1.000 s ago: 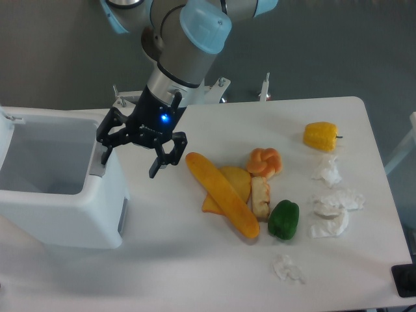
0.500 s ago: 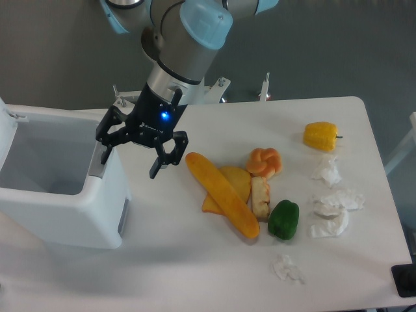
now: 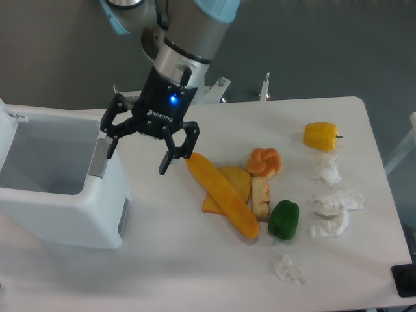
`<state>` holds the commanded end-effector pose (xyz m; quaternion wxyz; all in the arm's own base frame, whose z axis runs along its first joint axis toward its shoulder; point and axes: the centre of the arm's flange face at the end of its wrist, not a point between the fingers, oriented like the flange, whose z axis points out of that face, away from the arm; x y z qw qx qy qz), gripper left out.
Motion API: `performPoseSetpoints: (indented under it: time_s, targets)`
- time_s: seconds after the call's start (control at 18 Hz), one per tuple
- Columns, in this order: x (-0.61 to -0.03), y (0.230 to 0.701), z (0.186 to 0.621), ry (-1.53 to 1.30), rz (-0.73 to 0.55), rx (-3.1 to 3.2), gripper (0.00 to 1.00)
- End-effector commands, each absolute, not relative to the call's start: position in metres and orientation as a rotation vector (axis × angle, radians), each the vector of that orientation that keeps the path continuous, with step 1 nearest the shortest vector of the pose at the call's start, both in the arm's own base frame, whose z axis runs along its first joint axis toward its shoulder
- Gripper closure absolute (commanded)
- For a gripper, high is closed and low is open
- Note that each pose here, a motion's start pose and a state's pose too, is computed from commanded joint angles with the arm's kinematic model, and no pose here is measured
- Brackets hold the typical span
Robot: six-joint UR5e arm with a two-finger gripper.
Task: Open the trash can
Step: 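Lift the gripper up and away from the opened trash can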
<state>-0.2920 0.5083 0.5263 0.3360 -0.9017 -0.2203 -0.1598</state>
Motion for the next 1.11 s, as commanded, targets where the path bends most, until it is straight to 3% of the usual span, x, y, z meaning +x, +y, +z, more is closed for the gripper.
performPoseSetpoints:
  time_s: [0.78, 1.11]
  targets:
    - [-0.290, 0.476, 0.552, -0.112, 0.113, -2.512, 0.00]
    - [-0.300, 0.461, 0.551, -0.095, 0.341, -2.630, 0.00]
